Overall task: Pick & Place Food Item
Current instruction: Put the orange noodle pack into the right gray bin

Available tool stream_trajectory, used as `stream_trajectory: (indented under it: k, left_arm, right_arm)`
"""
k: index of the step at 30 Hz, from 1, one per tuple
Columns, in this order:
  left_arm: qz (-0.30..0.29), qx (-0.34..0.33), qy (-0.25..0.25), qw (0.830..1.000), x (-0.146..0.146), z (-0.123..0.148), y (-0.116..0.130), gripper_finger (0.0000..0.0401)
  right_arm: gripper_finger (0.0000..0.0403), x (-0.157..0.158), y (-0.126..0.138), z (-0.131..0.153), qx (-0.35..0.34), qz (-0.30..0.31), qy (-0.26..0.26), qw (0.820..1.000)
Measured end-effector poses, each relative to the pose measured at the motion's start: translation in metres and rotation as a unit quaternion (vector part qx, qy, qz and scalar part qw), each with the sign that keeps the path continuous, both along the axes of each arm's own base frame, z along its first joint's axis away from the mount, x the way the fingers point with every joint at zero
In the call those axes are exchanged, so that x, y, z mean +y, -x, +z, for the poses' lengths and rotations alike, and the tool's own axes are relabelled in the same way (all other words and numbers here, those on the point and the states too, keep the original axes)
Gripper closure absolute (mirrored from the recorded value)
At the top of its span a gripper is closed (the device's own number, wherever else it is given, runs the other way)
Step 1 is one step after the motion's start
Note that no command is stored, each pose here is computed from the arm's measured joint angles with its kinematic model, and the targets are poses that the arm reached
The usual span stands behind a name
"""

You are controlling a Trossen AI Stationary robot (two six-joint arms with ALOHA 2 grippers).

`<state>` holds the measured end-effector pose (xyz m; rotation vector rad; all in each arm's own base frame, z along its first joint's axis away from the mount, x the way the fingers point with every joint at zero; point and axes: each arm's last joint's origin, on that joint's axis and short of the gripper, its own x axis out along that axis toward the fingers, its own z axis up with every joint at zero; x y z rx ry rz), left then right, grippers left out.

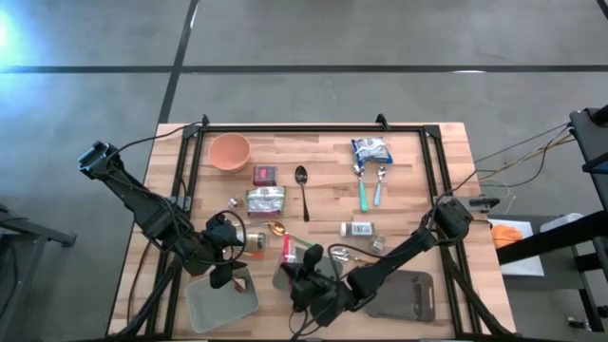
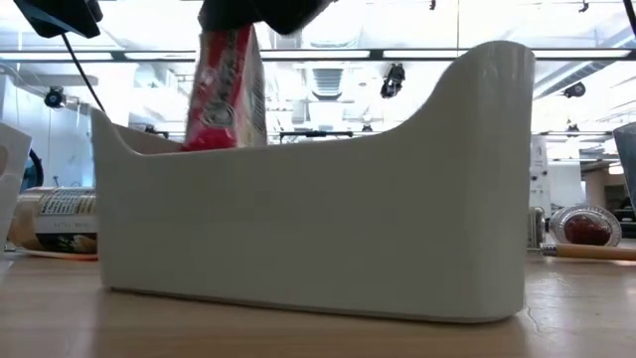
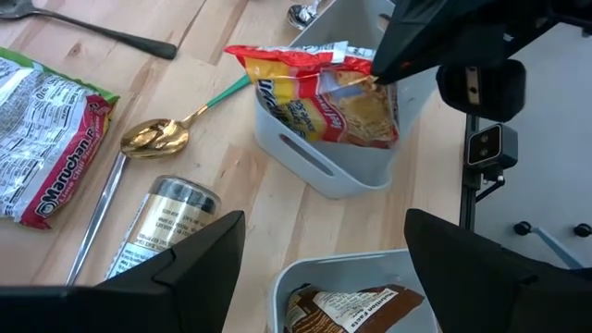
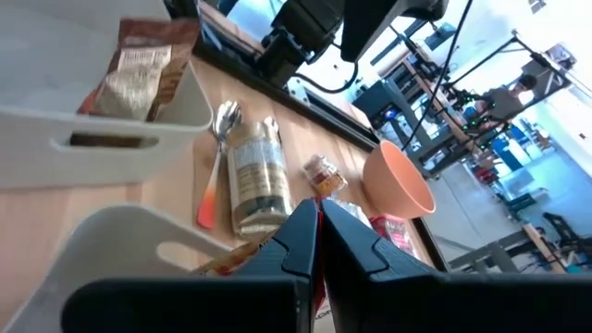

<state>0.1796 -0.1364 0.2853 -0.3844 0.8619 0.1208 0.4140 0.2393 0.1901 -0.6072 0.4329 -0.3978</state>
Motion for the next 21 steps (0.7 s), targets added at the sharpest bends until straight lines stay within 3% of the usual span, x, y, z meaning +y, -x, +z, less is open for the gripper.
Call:
stream_trajectory:
  k: [15,21]
  left_arm:
    - [0.001,-0.025,0.022,0.999,-0.003,0.004,-0.004,0.0098]
    - [0.001,-0.026,0.024,0.999,-0.003,0.004,-0.004,0.0098]
  right_arm:
    - [0.0395,0.002,-0.004,-0.038,0.036,-0.014,0.044,0.998]
    - [0.0394,0.001,-0.005,-0.037,0.017,-0.028,0.019,0.999]
